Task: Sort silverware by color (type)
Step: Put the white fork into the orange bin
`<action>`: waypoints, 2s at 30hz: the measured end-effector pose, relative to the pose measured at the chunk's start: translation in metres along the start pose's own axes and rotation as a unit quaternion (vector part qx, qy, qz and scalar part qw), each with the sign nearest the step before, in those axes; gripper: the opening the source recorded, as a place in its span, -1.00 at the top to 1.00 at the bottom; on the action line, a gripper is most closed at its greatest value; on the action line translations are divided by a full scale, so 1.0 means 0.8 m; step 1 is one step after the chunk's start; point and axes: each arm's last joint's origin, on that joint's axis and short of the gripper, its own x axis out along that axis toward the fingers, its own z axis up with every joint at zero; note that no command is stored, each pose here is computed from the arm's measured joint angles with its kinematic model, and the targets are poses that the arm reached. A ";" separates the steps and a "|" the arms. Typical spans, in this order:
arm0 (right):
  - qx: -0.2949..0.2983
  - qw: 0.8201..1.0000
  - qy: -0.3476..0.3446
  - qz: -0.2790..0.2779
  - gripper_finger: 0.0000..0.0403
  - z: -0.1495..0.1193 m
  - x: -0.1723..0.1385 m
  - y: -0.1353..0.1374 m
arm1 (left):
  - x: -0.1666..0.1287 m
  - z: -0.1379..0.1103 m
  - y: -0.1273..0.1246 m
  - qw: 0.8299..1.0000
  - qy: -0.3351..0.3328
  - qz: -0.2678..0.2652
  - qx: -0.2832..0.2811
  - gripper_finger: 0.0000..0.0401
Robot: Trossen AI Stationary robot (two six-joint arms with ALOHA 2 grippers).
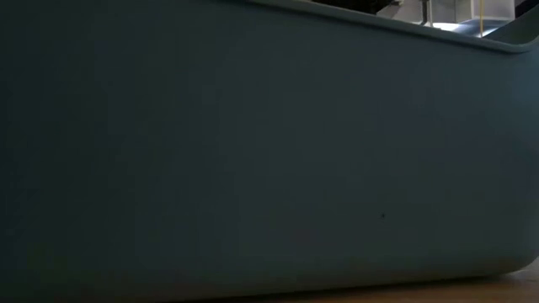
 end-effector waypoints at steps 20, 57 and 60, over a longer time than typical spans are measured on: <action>0.000 1.000 0.005 0.001 0.06 -0.002 0.002 0.001 | 0.046 -0.005 -0.029 0.996 0.069 0.060 0.019 0.44; -0.005 1.000 0.005 0.001 0.06 -0.002 0.003 0.001 | 0.015 0.006 -0.020 0.995 0.017 0.088 0.048 0.74; -0.005 1.000 0.004 0.001 0.06 -0.002 0.003 0.001 | 0.002 0.012 -0.018 0.995 -0.004 0.088 0.053 0.74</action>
